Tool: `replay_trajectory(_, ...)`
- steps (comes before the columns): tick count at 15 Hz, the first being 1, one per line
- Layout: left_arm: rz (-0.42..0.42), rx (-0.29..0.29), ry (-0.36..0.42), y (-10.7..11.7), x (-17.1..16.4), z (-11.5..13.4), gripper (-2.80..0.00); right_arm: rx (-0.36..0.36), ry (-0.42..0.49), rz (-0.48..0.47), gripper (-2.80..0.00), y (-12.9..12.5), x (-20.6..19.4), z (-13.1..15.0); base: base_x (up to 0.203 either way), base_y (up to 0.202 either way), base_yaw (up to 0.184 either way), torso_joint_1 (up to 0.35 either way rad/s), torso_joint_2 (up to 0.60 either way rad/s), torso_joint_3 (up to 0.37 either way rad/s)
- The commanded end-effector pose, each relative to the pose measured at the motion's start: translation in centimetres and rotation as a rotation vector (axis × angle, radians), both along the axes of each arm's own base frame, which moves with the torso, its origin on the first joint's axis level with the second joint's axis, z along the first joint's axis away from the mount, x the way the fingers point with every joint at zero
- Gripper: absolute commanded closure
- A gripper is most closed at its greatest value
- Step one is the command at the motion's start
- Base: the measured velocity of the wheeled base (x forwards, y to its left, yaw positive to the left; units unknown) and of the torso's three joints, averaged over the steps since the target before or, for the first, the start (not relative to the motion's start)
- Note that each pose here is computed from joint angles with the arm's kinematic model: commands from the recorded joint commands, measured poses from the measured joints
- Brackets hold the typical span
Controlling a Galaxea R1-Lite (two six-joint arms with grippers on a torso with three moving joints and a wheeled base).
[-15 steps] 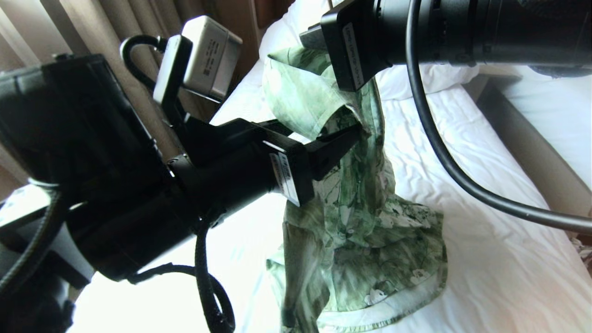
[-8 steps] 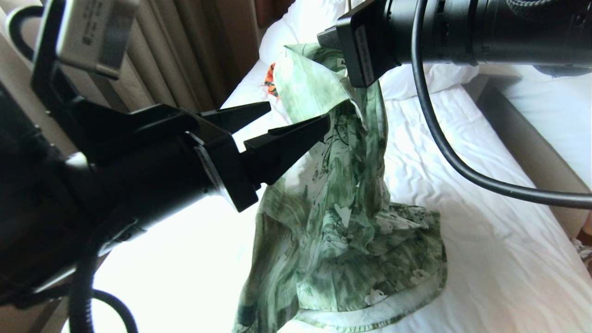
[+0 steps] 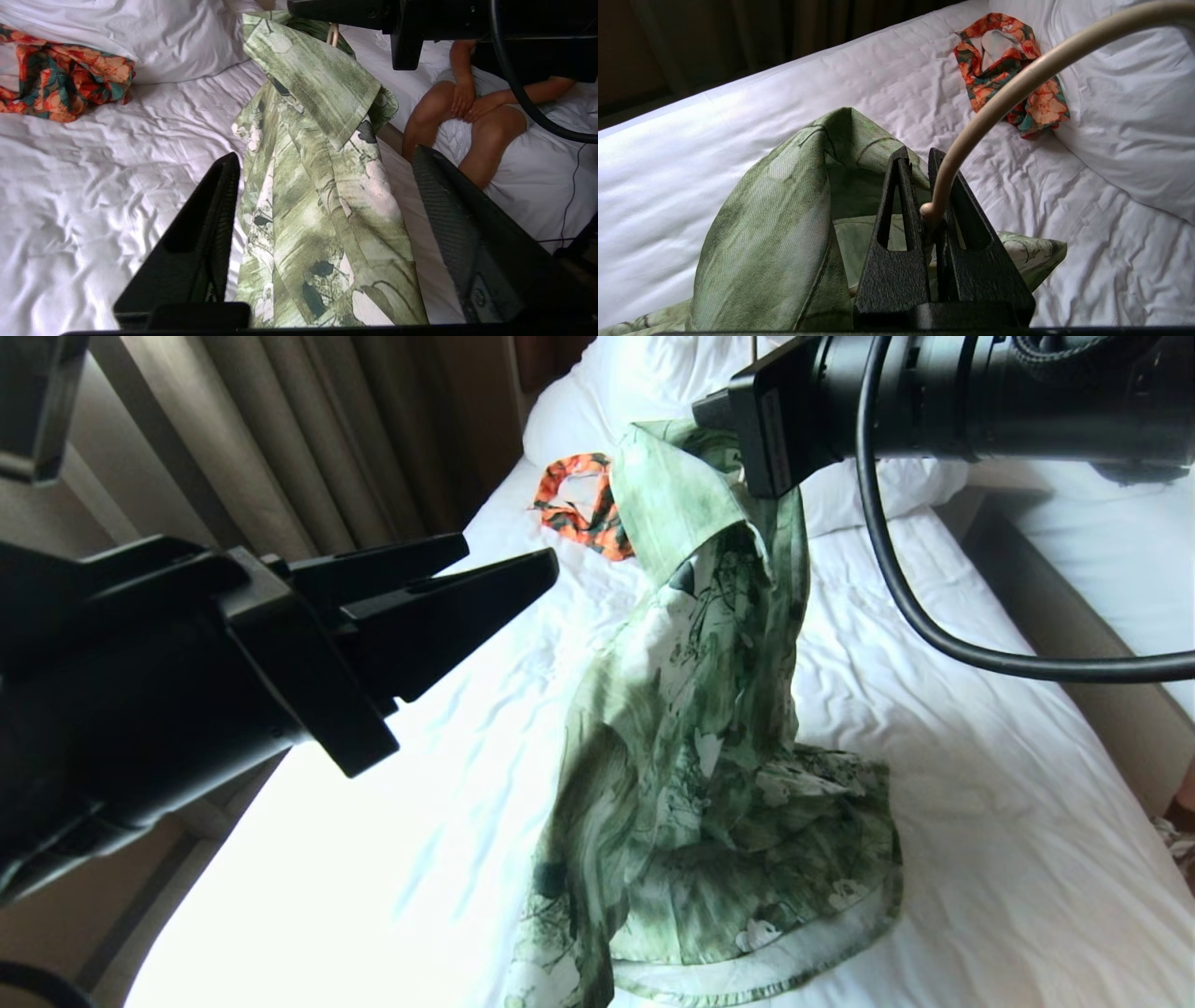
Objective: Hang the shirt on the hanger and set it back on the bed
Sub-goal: Take the clothes hanger out of the clothes
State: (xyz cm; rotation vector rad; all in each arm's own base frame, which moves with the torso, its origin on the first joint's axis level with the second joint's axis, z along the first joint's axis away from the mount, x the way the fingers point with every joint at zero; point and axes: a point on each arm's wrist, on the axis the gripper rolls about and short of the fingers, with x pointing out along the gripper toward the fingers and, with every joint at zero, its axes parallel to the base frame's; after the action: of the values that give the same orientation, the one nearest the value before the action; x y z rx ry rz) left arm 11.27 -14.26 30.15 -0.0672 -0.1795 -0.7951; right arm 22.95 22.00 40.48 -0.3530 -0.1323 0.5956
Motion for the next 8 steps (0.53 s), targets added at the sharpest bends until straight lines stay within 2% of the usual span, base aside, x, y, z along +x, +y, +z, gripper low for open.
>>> replay_trajectory(1,0.024,-0.006,-0.004,0.8,-0.2,-0.1,0.0,0.011,0.006,-0.025,0.0,-0.6,0.6,0.0,0.0,0.0,0.0,0.0,0.0,0.0)
replay_trajectory(3,0.093,0.024,0.021,2.1,0.2,-1.5,0.0,0.022,0.01,-0.048,0.0,-1.5,1.1,0.1,0.0,0.0,0.0,0.0,0.0,0.0)
replay_trajectory(6,0.178,0.06,0.061,4.6,-0.4,-2.6,0.0,0.1,0.047,-0.069,0.0,-2.5,0.7,0.6,0.0,0.0,0.0,0.0,0.0,0.0)
replay_trajectory(8,0.215,0.079,0.085,5.8,-0.9,-3.0,0.0,0.104,0.046,-0.084,0.0,-3.1,0.4,0.7,0.0,0.0,0.0,0.04,-0.18,-0.124)
